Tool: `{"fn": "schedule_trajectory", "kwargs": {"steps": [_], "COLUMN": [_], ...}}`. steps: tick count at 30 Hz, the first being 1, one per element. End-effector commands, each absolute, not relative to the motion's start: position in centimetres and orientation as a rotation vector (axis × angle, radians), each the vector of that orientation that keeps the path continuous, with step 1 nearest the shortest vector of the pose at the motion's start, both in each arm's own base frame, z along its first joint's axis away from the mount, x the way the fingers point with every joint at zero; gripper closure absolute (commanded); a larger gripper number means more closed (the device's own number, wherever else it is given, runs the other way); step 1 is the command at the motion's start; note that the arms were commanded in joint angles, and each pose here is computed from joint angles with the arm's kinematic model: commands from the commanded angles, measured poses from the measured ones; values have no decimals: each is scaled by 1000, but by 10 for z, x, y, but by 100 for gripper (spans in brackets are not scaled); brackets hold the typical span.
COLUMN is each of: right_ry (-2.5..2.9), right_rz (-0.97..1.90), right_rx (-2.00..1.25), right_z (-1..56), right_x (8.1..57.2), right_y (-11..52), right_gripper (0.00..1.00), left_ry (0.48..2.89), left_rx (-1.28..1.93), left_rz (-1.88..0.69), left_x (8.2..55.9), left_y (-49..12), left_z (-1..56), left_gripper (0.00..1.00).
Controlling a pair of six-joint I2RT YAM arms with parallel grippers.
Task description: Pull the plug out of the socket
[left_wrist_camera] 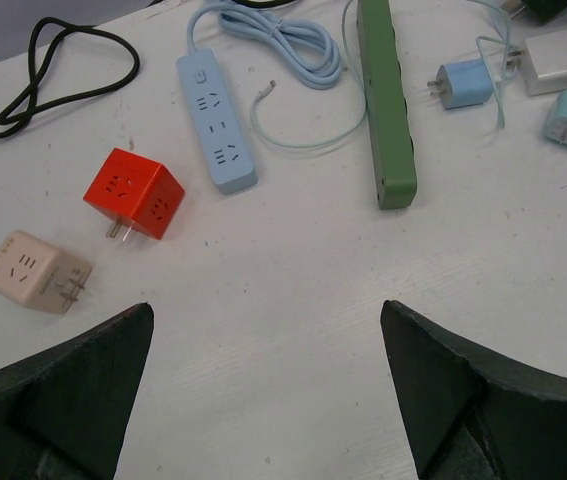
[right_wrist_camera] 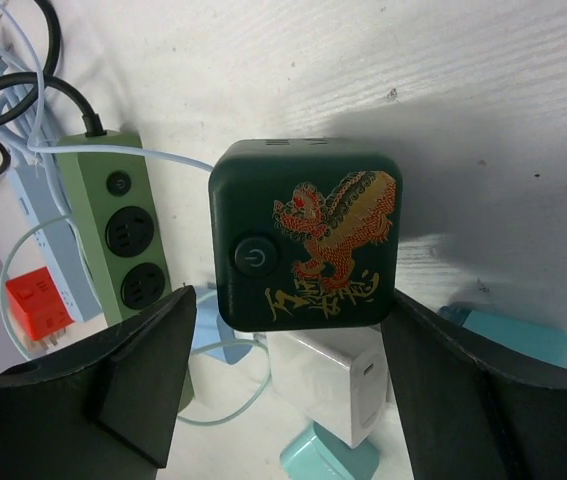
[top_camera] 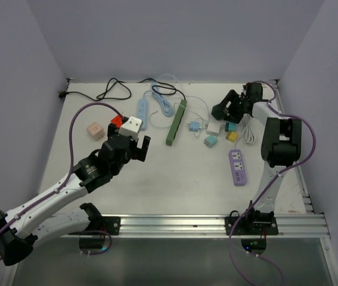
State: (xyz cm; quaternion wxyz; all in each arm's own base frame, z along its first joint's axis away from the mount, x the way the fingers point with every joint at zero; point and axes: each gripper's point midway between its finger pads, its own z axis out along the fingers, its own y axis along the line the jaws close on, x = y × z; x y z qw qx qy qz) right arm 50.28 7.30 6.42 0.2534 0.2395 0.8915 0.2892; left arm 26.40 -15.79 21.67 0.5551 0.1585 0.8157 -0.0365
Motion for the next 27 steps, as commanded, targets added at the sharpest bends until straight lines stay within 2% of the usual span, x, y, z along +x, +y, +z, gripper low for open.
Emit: {"fn": "schedule_trajectory", "kwargs": {"steps": [1, 11, 22, 27], "right_ry": [2422, 2462, 2334, 2326], "right_rz": [746, 605, 442, 416], "right_rx": [613, 642, 568, 572], "right_z": [79, 79, 148, 152], "right_x": [508, 495, 482, 475], "right_y": [67, 46, 23, 20], "right_gripper": [22, 21, 18, 22], "left_ry": [1875, 1883, 1890, 1898], "left_rx": [323, 331, 336, 335], "left_rz": [-135, -141, -145, -137], "left_x": [270, 270, 271, 271], "left_y": [-162, -164, -165, -165], "left_z": [240, 238, 236, 233], "left_gripper": [0, 0, 0, 0]}}
